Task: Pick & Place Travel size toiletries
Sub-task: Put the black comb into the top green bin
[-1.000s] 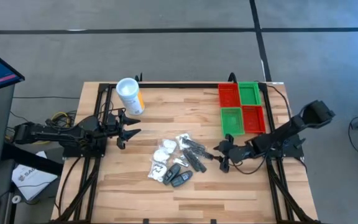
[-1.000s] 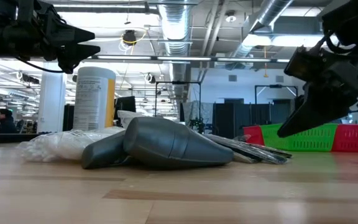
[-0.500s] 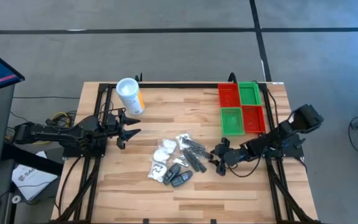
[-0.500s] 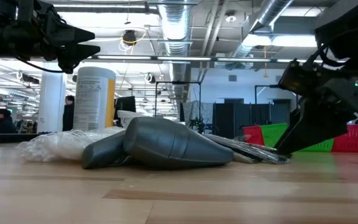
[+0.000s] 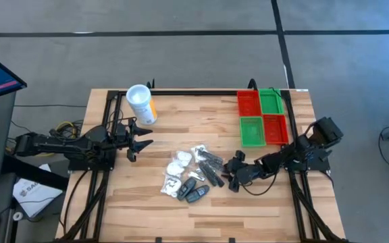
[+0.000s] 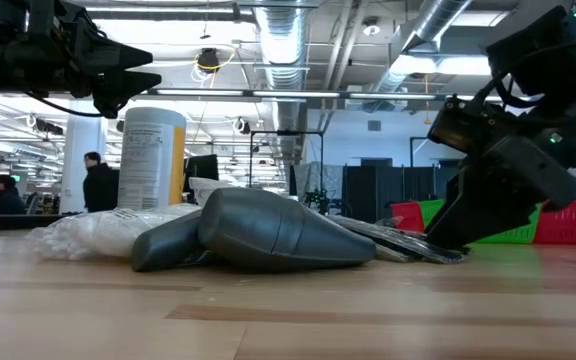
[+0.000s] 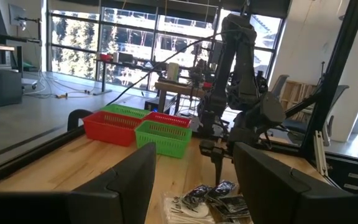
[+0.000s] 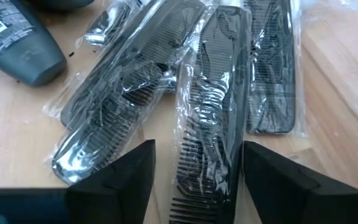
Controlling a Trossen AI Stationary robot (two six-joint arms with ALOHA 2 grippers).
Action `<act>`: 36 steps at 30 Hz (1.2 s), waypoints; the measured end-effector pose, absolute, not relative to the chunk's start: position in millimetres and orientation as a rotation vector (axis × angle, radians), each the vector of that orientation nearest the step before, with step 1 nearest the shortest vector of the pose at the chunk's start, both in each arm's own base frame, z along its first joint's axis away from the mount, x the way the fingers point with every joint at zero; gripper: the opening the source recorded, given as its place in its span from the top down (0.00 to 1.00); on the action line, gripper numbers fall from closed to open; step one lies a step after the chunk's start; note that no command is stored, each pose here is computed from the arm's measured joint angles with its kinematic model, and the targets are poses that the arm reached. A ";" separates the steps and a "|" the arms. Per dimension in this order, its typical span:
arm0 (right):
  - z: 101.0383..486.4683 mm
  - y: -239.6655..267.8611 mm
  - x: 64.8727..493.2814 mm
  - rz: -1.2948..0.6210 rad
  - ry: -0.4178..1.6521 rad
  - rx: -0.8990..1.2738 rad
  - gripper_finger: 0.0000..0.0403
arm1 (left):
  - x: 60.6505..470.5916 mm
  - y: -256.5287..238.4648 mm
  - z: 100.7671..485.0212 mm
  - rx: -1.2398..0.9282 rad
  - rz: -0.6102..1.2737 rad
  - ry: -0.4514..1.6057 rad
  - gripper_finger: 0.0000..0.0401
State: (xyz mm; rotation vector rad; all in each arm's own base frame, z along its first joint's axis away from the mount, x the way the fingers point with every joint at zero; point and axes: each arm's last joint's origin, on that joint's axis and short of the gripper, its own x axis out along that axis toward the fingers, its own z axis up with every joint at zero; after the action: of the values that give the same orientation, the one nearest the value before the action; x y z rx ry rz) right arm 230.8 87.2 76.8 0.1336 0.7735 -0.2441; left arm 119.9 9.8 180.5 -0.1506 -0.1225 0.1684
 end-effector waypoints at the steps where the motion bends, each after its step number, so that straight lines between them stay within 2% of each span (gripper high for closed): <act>1: 76.6 87.1 230.6 -0.246 0.775 0.132 0.47 | 119.9 9.8 180.4 -0.151 0.168 -0.122 0.48; 12: 75.5 85.7 229.3 -0.270 0.777 0.120 0.68 | 119.9 9.8 180.4 -0.151 0.168 -0.122 0.48; 21: 75.5 85.8 229.5 -0.267 0.777 0.131 0.59 | 119.9 9.8 180.4 -0.151 0.168 -0.122 0.48; 29: 75.5 85.5 229.4 -0.272 0.776 0.129 0.71 | 119.9 9.8 180.4 -0.151 0.168 -0.122 0.48; 32: 75.5 85.5 229.4 -0.272 0.775 0.129 0.71 | 119.9 9.8 180.4 -0.151 0.168 -0.122 0.48; 36: 75.6 85.6 229.6 -0.273 0.773 0.134 0.63 | 119.9 9.8 180.4 -0.151 0.168 -0.122 0.48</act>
State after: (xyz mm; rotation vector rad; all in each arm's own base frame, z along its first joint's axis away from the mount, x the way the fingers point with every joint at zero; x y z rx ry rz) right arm 229.6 85.6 75.6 0.1340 0.7726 -0.2733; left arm 119.9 9.8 180.4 -0.1506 -0.1222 0.1685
